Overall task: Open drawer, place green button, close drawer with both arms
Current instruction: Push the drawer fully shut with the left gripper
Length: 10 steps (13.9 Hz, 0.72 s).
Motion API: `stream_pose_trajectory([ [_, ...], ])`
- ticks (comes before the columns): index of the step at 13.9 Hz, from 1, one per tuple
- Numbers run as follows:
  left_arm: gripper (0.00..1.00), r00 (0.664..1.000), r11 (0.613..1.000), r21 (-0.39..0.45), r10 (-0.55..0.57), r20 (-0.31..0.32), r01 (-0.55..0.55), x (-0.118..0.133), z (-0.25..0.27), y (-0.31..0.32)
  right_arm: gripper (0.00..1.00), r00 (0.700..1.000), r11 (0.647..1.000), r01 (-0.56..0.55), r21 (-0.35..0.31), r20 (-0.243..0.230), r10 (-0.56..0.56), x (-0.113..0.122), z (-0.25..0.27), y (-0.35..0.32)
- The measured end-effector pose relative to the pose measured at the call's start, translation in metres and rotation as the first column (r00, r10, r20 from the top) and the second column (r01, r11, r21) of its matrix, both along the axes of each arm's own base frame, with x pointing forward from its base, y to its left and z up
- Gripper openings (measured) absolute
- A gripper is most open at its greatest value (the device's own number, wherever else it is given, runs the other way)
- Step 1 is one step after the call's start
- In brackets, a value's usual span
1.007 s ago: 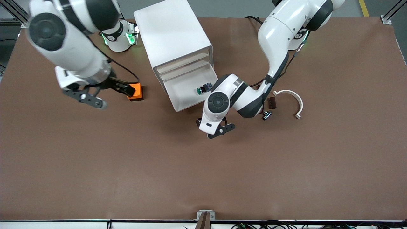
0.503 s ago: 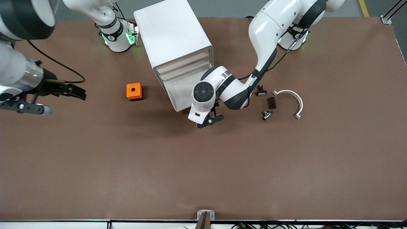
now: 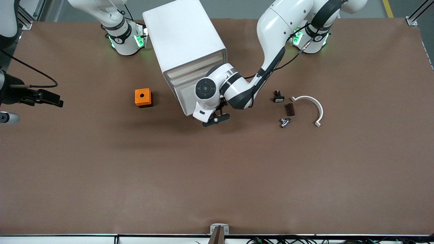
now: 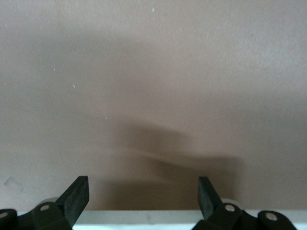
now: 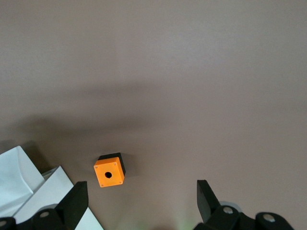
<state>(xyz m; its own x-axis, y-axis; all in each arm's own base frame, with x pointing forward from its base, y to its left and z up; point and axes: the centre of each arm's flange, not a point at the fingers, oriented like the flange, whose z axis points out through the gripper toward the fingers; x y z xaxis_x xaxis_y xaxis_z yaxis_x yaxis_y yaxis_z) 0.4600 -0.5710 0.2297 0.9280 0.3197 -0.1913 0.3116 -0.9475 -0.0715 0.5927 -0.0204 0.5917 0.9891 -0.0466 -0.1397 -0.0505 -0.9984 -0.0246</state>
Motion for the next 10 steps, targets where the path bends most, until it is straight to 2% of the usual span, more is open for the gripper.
stream_pose_trajectory([
  [4, 1.00, 0.999, 1.000, -0.002, 0.016, -0.028, -0.016, -0.018, -0.003, -0.011, 1.00, 1.000, 0.999, -0.016, -0.044, -0.023, 0.015, 0.000, -0.007, -0.003],
  [10, 1.00, 0.990, 0.997, -0.044, 0.053, -0.132, -0.059, -0.043, -0.008, -0.024, 1.00, 0.999, 0.998, -0.019, -0.052, -0.034, 0.017, 0.002, -0.013, -0.005],
])
